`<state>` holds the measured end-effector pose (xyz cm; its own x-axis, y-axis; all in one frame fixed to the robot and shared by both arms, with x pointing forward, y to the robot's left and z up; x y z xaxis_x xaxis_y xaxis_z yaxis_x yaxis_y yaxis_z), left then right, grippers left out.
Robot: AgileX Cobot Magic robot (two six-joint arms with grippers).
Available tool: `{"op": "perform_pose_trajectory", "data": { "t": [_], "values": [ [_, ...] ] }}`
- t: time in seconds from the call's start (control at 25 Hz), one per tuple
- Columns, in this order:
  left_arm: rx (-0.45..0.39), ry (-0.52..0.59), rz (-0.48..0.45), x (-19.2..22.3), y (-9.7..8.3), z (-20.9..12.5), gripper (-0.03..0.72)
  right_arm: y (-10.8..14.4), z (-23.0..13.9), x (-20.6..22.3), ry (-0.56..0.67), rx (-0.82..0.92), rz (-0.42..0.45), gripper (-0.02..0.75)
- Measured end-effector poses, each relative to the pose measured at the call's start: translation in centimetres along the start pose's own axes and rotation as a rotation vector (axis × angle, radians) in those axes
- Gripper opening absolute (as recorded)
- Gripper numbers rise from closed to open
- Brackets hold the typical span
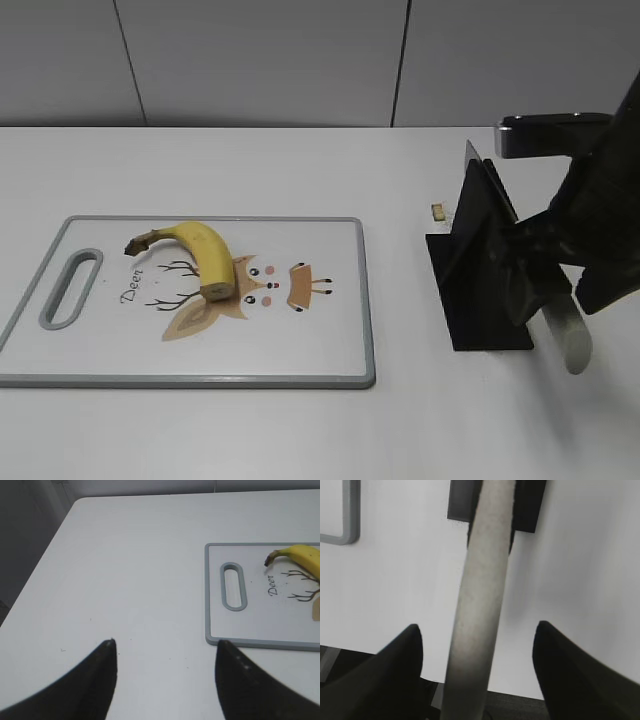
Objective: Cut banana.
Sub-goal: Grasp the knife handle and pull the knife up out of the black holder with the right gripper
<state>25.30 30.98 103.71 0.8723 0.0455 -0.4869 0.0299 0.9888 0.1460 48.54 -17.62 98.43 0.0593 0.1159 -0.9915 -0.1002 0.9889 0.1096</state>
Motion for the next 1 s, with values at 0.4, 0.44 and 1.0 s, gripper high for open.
{"op": "perform_pose_trajectory", "data": {
  "t": [0.4, 0.44, 1.0],
  "values": [
    [0.0, 0.0, 0.0, 0.0, 0.0, 0.0, 0.589, 0.1, 0.9, 2.0, 0.016, 0.024, -0.009, 0.519],
    [0.0, 0.0, 0.0, 0.0, 0.0, 0.0, 0.589, 0.1, 0.9, 2.2, 0.022, 0.026, -0.011, 0.517],
    [0.0, 0.0, 0.0, 0.0, 0.0, 0.0, 0.589, 0.0, 0.5, 2.6, 0.076, 0.063, -0.024, 0.178]
  ]
}}
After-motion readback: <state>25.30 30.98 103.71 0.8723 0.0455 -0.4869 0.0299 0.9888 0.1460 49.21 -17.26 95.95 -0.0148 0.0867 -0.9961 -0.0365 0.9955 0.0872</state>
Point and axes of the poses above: a point on each arm's last joint axis where the gripper is mounted, x pointing out along that axis toward the gripper, y along the wrist's bending axis when the last joint is at zero, z = x × y, the point moved 2 cm from there along x, pointing out along that axis toward the gripper, and after that the axes turned 1 degree about x, right-handed, at the moved point
